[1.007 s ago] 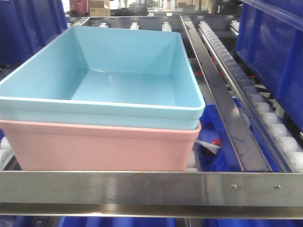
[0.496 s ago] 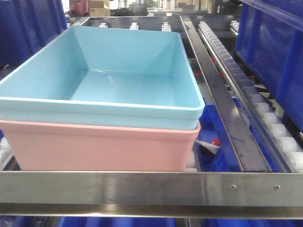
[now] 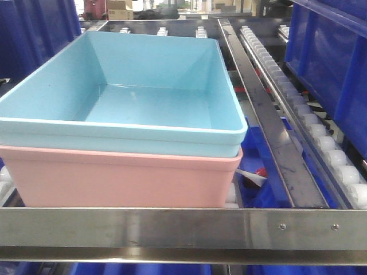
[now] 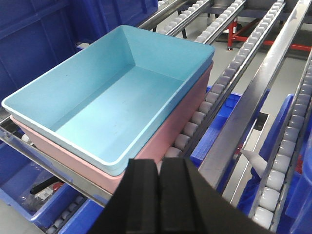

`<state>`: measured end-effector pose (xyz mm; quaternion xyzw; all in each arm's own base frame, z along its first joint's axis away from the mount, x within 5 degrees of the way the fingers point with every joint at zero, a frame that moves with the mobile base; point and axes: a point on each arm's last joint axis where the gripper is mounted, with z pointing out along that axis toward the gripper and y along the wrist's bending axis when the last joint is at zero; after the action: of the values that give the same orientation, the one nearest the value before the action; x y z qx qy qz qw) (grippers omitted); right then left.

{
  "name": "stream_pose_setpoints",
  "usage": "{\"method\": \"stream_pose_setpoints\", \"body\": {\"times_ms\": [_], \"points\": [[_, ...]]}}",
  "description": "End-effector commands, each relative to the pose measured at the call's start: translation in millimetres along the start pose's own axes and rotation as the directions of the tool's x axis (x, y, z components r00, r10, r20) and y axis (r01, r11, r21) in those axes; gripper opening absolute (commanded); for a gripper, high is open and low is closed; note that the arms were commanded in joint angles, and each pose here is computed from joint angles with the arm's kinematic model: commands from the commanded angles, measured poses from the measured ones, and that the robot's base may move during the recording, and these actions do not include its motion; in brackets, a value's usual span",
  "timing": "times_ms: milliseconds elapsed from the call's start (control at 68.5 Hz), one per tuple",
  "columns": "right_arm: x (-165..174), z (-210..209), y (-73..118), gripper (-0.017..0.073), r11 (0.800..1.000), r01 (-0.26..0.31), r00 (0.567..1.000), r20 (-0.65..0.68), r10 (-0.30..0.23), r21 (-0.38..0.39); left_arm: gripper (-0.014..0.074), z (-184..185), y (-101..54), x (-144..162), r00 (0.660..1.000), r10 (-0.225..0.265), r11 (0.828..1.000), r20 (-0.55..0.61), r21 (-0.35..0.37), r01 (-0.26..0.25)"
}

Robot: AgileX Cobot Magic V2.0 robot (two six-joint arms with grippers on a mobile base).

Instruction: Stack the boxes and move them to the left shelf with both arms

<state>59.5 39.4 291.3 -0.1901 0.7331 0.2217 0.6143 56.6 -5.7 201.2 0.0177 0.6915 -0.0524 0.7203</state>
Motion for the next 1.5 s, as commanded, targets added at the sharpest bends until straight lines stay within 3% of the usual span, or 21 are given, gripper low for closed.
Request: {"method": "stream_pose_setpoints", "body": {"times_ms": [0,408,525,642,759,861,1109,1269,1430,1488], "points": [[-16.3,-2.3,2.3,0.0052,1.0,0.016,0.995,0.102,-0.015,-0.016,-0.0004,-0.8,1.3,-0.3,0.997,-0.002,1.0,0.078,-0.011,0.003],[-16.0,-2.0,2.0,0.0052,1.0,0.016,0.995,0.101,-0.014,-0.013,-0.0004,-0.8,1.3,-0.3,0.997,-0.002,1.0,0.078,-0.011,0.003],[-15.1,-1.2,-3.4,0.0052,0.998,0.022,0.995,0.096,-0.029,0.066,-0.0004,-0.8,1.3,-0.3,0.997,-0.002,1.0,0.078,-0.011,0.003],[-13.6,-1.8,-13.0,0.0052,0.978,0.035,0.993,0.099,-0.057,0.207,-0.0004,-0.8,1.3,-0.3,0.997,-0.002,1.0,0.078,-0.011,0.003],[2.9,-5.2,-25.3,0.0052,0.928,0.033,0.986,0.142,-0.092,0.37,-0.0004,-0.8,1.3,-0.3,0.997,-0.002,1.0,0.078,-0.011,0.003],[27.6,-10.2,-30.1,0.0052,0.895,0.015,0.979,0.177,-0.105,0.446,-0.0004,-0.8,1.3,-0.3,0.997,-0.002,1.0,0.078,-0.011,0.003],[75.2,-12.0,-37.1,0.0052,0.843,-0.006,0.968,0.216,-0.131,0.537,-0.0004,-0.8,1.3,-0.3,0.997,-0.002,1.0,0.078,-0.011,0.003],[82.5,-12.6,-38.2,0.0052,0.835,-0.023,0.958,0.252,-0.139,0.55,-0.0004,-0.8,1.3,-0.3,0.997,-0.002,1.0,0.078,-0.011,0.003],[82.5,-13.7,-39.7,0.0052,0.824,-0.094,0.953,0.289,-0.087,0.559,-0.0004,-0.6,1.3,-0.2,0.997,-0.002,1.0,0.076,-0.011,0.003],[82.8,-13.6,-39.8,0.0052,0.824,-0.095,0.954,0.287,-0.084,0.559,-0.0004,-0.6,1.3,-0.2,0.997,-0.002,1.0,0.076,-0.011,0.003]]}}
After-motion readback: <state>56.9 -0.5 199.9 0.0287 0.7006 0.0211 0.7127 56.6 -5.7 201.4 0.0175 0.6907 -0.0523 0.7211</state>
